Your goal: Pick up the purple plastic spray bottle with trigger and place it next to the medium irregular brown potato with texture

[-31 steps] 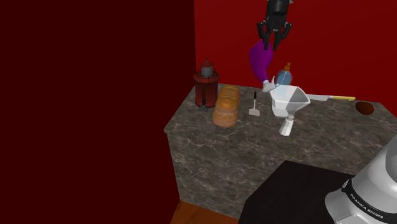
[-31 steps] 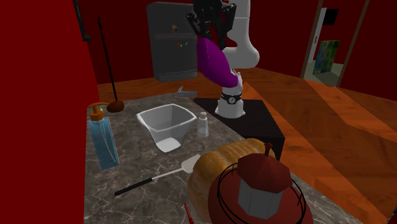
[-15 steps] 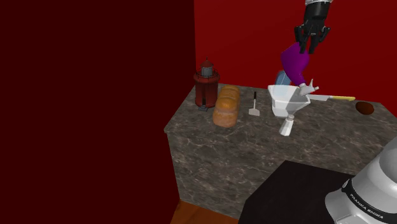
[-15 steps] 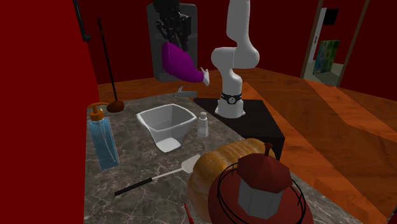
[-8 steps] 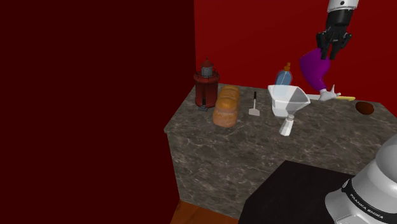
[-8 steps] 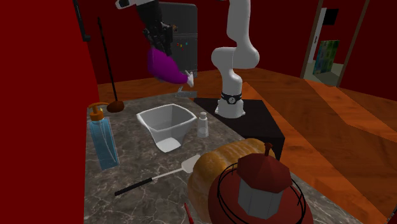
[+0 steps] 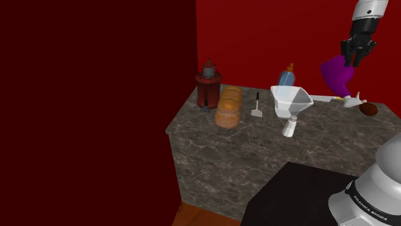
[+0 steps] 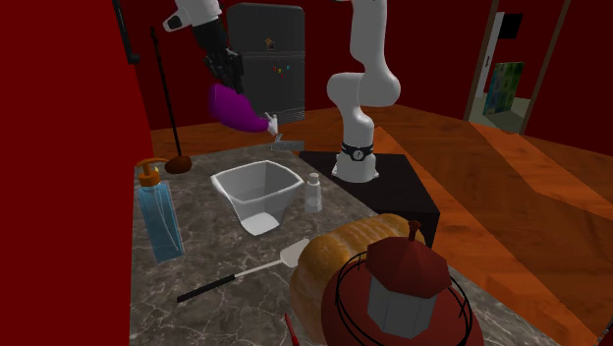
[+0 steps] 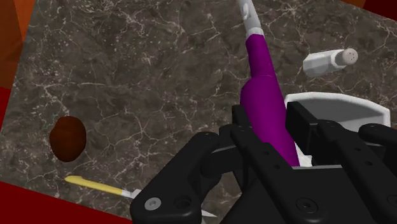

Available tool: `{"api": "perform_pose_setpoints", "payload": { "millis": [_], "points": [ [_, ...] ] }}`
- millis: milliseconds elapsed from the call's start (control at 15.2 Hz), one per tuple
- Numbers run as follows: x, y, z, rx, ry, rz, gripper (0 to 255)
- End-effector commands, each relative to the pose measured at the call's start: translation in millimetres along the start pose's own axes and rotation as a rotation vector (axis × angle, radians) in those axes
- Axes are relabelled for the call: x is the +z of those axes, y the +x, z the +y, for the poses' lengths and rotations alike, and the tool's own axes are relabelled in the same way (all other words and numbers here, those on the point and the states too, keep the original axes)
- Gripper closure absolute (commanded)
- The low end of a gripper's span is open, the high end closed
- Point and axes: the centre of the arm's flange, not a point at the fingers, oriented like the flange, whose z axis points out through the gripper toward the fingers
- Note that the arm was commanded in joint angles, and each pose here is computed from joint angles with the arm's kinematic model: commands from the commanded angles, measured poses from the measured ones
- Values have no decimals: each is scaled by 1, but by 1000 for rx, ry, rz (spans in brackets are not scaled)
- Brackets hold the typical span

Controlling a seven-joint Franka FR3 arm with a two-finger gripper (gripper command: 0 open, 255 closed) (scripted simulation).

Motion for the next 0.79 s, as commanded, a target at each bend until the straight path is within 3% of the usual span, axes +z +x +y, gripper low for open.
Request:
{"api": "perform_pose_setpoints", "payload": {
  "millis": [0,726],
  "points": [
    [2,-3,26,-2,0,0,255],
    [30,-10,169,-2,0,0,255]
  ]
}}
